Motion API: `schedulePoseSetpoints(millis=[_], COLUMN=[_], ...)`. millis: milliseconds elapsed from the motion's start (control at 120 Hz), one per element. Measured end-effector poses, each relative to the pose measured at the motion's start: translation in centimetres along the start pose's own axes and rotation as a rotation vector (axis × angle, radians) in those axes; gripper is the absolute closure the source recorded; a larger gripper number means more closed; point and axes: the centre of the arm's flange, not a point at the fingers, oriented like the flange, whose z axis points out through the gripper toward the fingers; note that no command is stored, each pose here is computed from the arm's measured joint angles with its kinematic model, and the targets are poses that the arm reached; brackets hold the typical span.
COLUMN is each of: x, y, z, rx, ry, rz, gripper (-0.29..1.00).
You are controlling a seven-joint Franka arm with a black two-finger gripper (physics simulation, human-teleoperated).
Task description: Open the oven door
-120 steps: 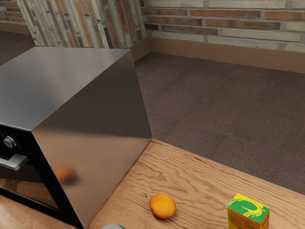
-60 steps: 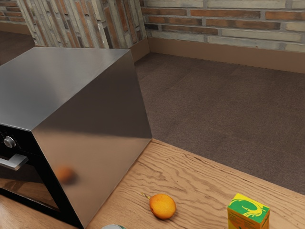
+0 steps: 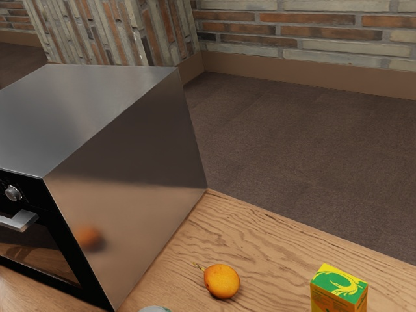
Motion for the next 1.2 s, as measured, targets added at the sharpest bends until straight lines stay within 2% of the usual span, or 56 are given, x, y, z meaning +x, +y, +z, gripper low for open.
schedulePoseSetpoints(millis=[183, 283, 333, 367, 383, 442, 467, 492, 525, 550, 592, 683, 808, 858, 1008, 1083, 1150, 1200], x=[0.4, 1.3, 3.4, 5.1, 6.1, 6.6, 3.6, -0.5, -6.0, -9.3, -12.1, -14.2, -15.9, -16.2, -17.9, -19.9, -24.2, -26.8], y=[-0.5, -2.3, -5.2, -8.8, -11.3, -24.5, -30.0, -34.2, -38.0, -39.1, -37.3, -29.8, -14.4, -10.4, -6.2, -1.3, 3.0, 5.3], z=[-0.1, -2.1, -3.7, -6.3, -8.2, -17.3, -22.1, -26.0, -29.3, -30.6, -31.4, -31.6, -29.0, -28.0, -27.2, -24.3, -21.1, -18.8], rx=[0.001, -0.031, -0.060, -0.114, -0.162, -0.408, -0.513, -0.591, -0.657, -0.677, -0.651, -0.566, -0.401, -0.372, -0.380, -0.307, -0.212, -0.164], ry=[-0.004, -0.006, -0.020, -0.027, -0.025, 0.032, 0.113, 0.203, 0.306, 0.356, 0.374, 0.338, 0.287, 0.284, 0.300, 0.294, 0.350, 0.384], rz=[-0.011, -0.040, -0.094, -0.145, -0.179, -0.304, -0.318, -0.317, -0.303, -0.281, -0.219, -0.075, 0.116, 0.148, 0.171, 0.235, 0.315, 0.366], gripper=[0.00, 0.00, 0.00, 0.00, 0.00, 0.01, 0.01, 0.01, 0.01, 0.01, 0.01, 0.01, 0.00, 0.00, 0.00, 0.00, 0.00, 0.00])
